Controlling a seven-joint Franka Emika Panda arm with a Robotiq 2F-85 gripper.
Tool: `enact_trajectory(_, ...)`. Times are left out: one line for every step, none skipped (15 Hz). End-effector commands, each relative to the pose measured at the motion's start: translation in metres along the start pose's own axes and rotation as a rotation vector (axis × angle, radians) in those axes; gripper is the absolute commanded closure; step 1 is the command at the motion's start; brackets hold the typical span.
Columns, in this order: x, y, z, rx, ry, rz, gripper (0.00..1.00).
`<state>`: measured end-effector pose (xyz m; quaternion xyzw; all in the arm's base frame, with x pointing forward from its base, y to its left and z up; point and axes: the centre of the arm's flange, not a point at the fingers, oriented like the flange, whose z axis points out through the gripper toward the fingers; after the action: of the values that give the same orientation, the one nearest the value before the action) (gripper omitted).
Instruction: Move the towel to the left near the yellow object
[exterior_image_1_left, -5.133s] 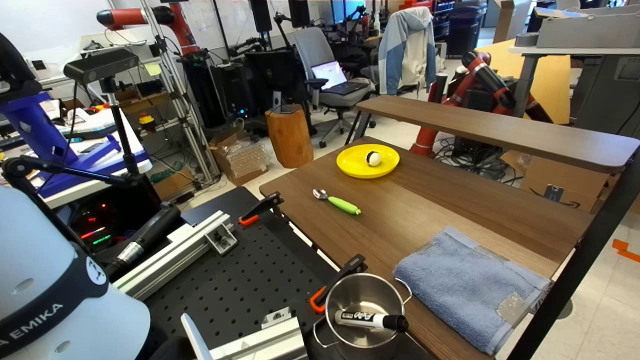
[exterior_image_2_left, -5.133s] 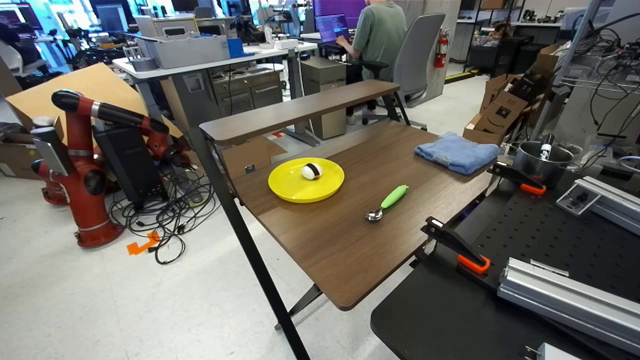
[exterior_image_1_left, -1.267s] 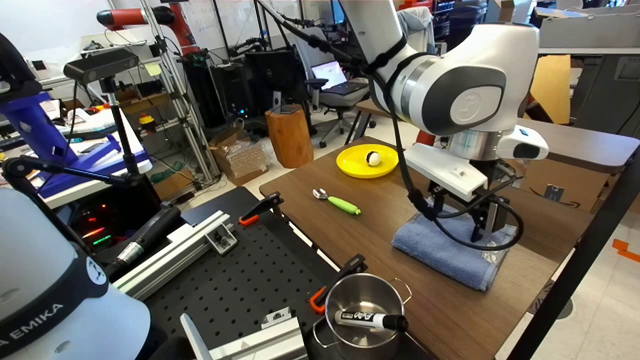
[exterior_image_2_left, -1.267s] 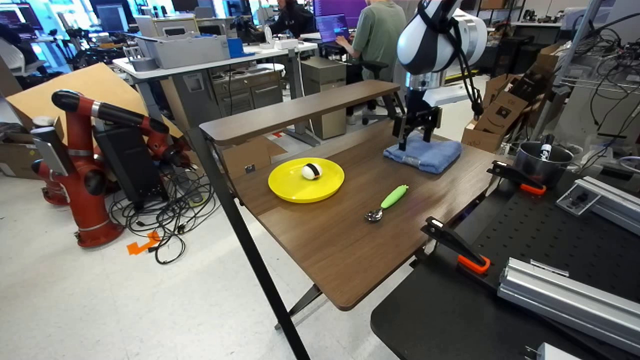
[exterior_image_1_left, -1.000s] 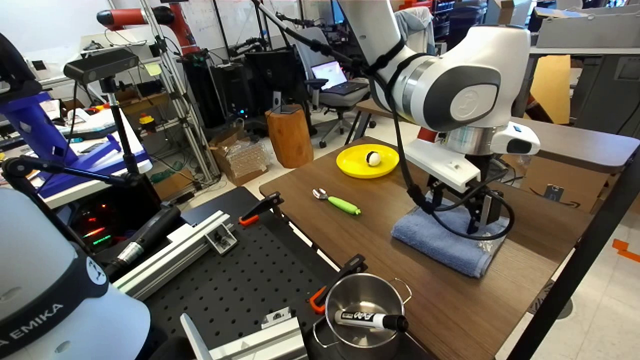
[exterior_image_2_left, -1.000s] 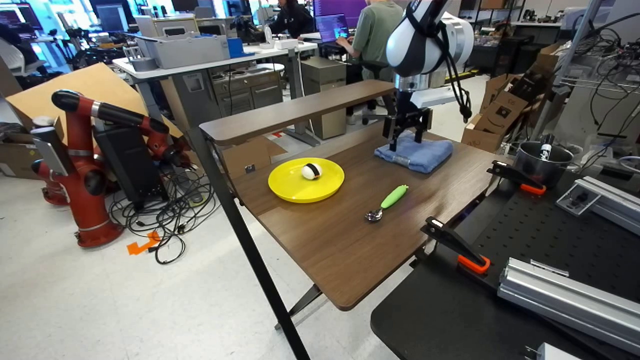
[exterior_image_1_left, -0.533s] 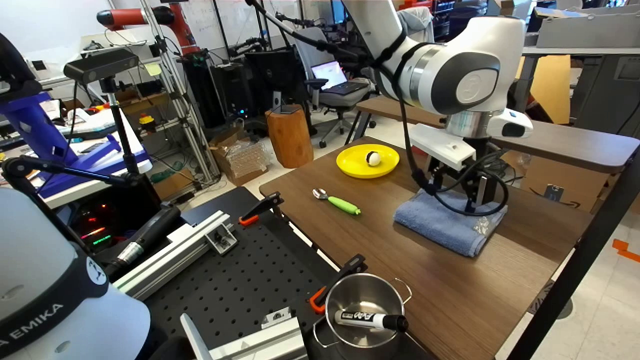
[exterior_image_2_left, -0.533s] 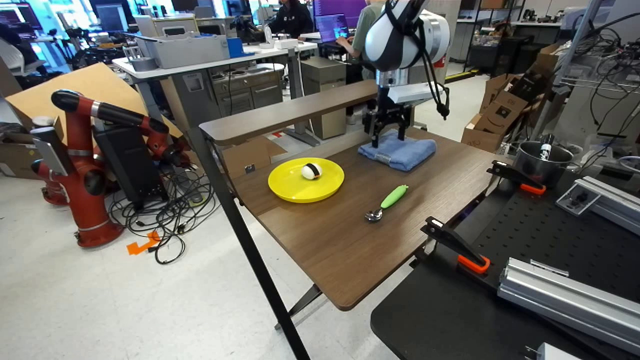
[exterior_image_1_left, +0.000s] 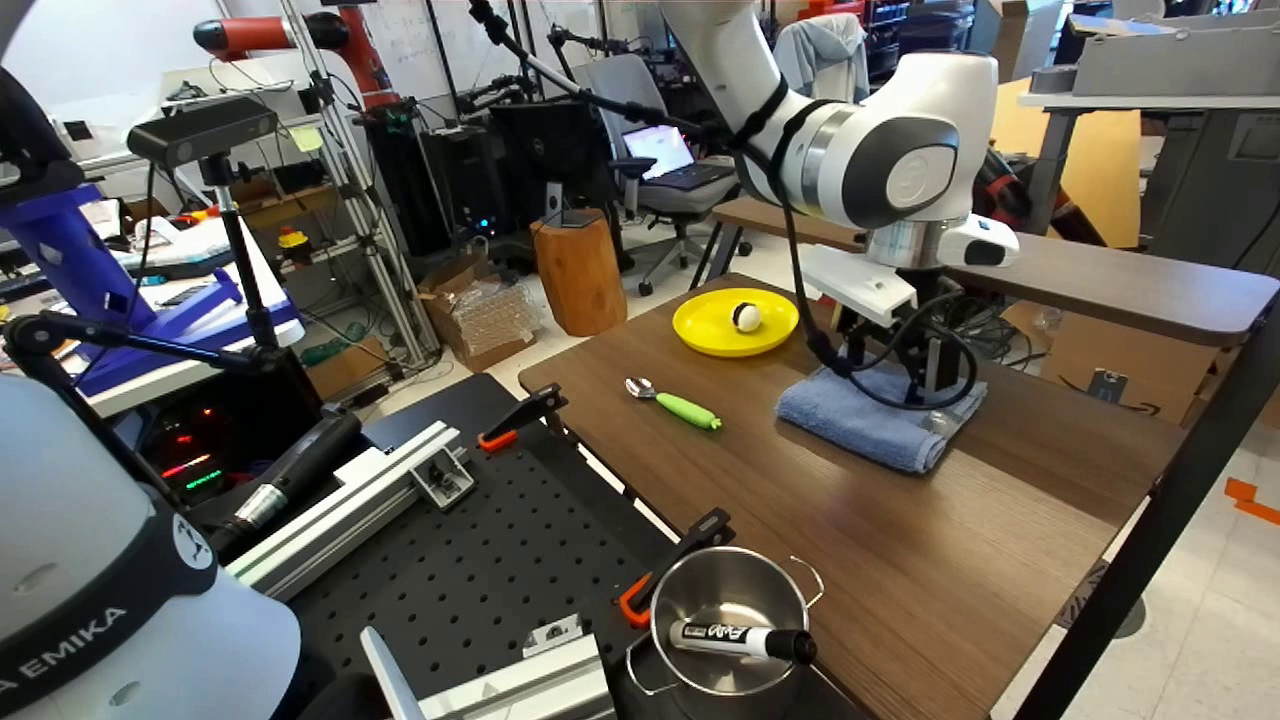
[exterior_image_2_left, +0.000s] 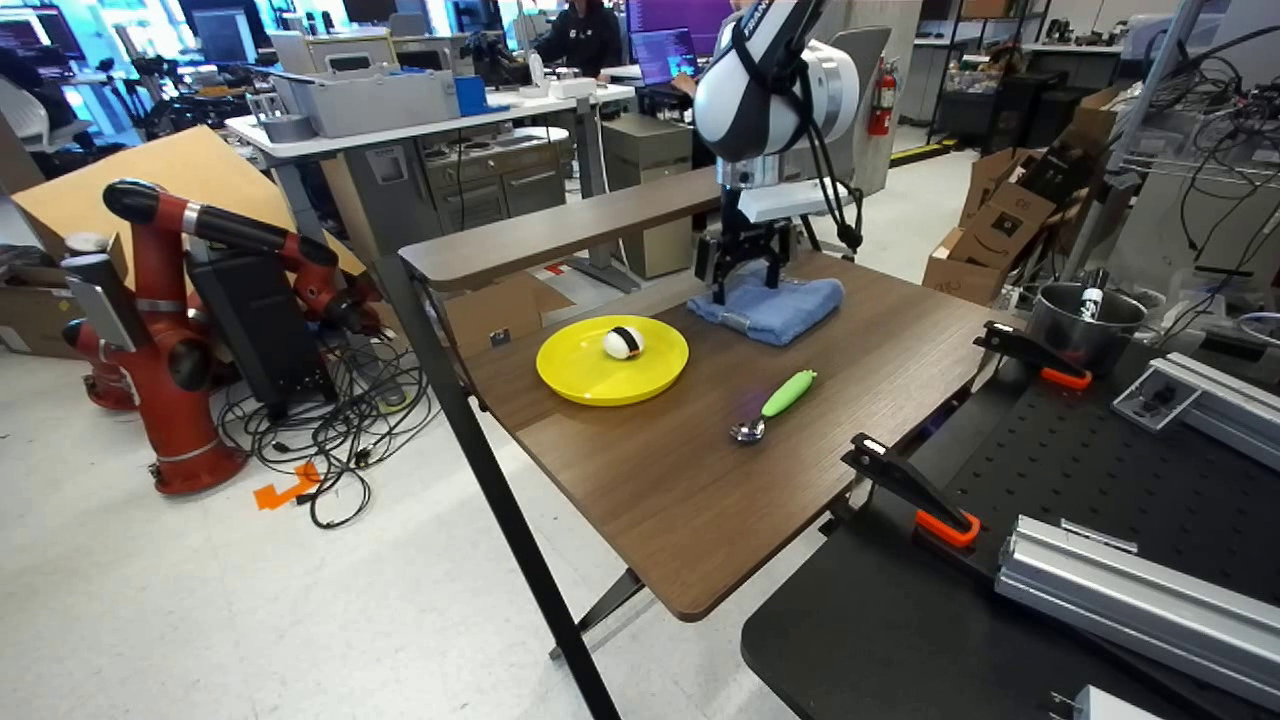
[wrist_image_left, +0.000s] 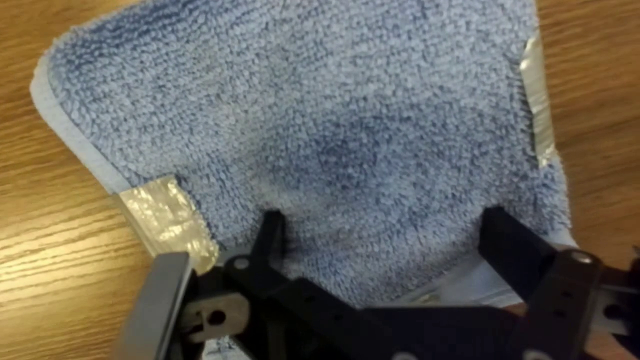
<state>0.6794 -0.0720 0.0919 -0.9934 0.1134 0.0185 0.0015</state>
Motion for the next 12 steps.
enact_trajectory(0.008,-0.017,0.003,-0.012,-0.006,-0.007,0.0)
enact_trajectory(0.007,-0.023,0.001,-0.014,0.0,-0.014,0.0)
enact_trajectory(0.005,-0.028,0.001,-0.017,0.002,-0.018,0.0)
enact_trajectory(0.005,-0.033,0.001,-0.02,0.005,-0.021,0.0)
enact_trajectory(0.005,-0.038,0.002,-0.023,0.009,-0.019,0.0)
enact_trajectory(0.006,-0.042,0.003,-0.027,0.013,-0.019,0.0)
enact_trajectory(0.005,-0.046,0.002,-0.029,0.014,-0.019,0.0)
enact_trajectory(0.004,-0.048,-0.001,-0.028,0.013,-0.019,0.0)
enact_trajectory(0.003,-0.05,-0.004,-0.022,0.015,-0.007,0.0)
enact_trajectory(0.002,-0.052,-0.008,-0.023,0.014,0.0,0.0)
enact_trajectory(-0.001,-0.052,-0.011,-0.019,0.018,0.007,0.0)
enact_trajectory(-0.004,-0.051,-0.015,-0.013,0.014,0.01,0.0)
